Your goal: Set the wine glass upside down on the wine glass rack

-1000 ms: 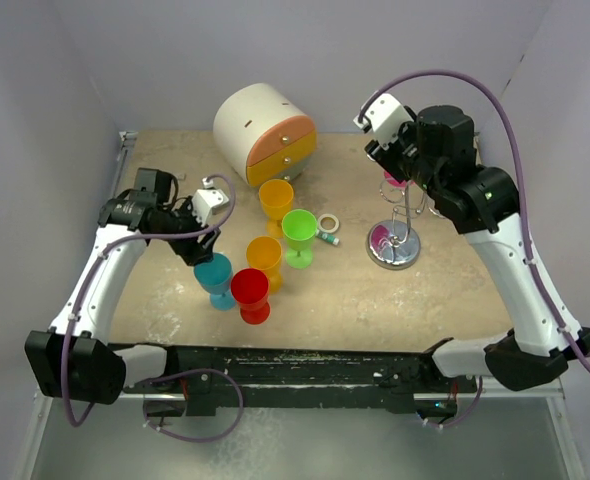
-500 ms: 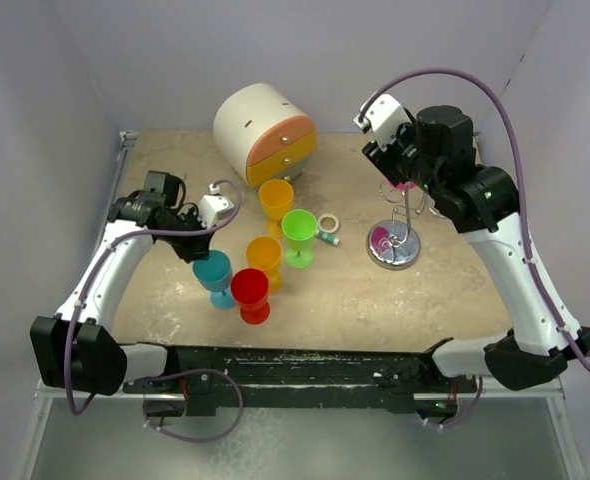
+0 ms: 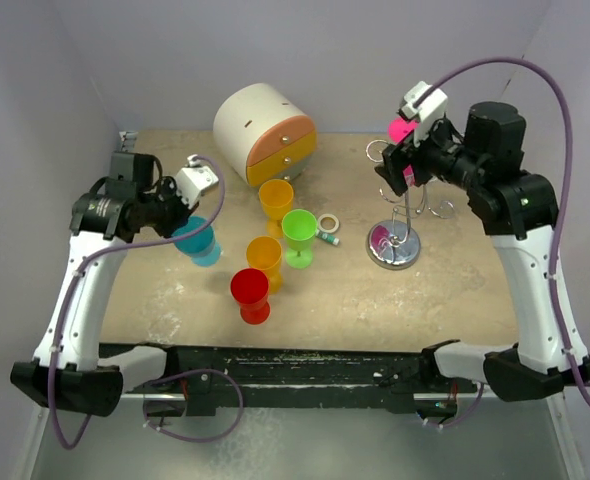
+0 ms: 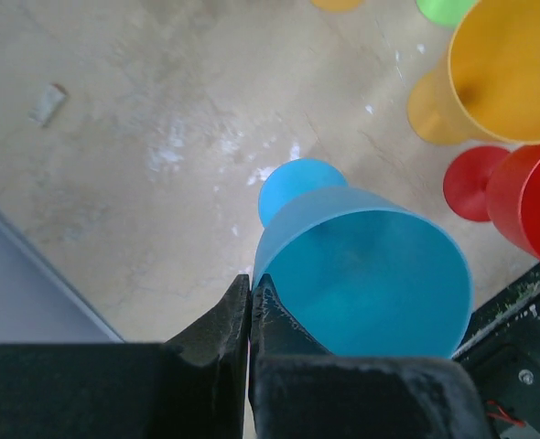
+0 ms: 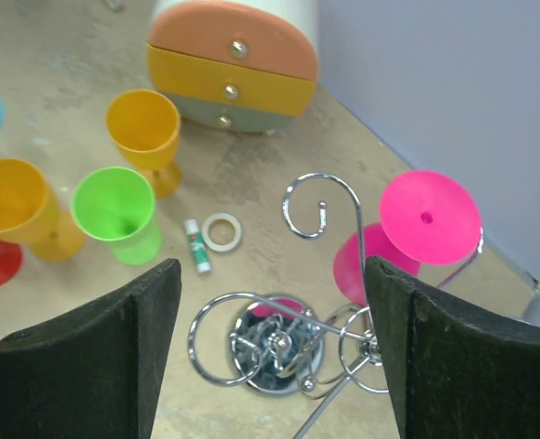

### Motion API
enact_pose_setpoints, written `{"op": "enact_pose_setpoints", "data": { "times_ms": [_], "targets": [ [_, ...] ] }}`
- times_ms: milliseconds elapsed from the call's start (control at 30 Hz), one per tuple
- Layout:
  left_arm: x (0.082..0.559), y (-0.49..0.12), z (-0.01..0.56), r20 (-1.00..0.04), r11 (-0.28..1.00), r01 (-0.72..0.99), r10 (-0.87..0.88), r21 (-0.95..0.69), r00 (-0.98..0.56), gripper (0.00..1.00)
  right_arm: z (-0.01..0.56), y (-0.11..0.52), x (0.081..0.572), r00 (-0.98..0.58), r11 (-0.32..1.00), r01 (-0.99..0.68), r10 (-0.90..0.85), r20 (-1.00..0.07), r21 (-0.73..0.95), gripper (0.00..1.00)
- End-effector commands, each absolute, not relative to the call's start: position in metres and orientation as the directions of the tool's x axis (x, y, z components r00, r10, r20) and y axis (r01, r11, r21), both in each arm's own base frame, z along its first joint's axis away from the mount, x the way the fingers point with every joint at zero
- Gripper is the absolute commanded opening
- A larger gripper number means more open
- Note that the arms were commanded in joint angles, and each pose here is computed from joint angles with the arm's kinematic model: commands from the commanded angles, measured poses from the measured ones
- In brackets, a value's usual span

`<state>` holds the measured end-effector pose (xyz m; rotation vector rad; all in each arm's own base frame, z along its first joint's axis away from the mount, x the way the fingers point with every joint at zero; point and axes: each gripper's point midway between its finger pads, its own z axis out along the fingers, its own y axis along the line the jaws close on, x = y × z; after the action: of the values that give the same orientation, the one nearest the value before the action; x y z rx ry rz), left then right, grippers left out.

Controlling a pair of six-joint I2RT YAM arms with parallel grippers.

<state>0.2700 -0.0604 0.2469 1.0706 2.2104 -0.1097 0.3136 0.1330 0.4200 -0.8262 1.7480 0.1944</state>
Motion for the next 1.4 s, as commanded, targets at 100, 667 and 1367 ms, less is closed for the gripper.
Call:
{"op": "enact_pose_setpoints", "data": {
  "times_ms": [100,667,1367],
  "targets": [
    [0.294,-0.080,0.377,-0.874,0.785,0.552,0.447,0.282,-0.189,0.00,0.474,0.164,0.261,0.012,0.608,-0.786,-0.169,-0.986,-0.114,0.89],
    [0.306,-0.173,0.536,-0.981,0.603,0.787,-0.196,-0.130,-0.012,0.00,0.524,0.195,0.299,-0.039,0.538,-0.836,0.135,-0.990,0.107,0.83],
    [0.312,-0.190,0.543,-0.939,0.474,0.834,-0.315,-0.282,-0.139,0.00,0.497,0.242,0.322,-0.235,0.514,-0.793,0.237,-0.943,0.327,0.63]
  ]
}}
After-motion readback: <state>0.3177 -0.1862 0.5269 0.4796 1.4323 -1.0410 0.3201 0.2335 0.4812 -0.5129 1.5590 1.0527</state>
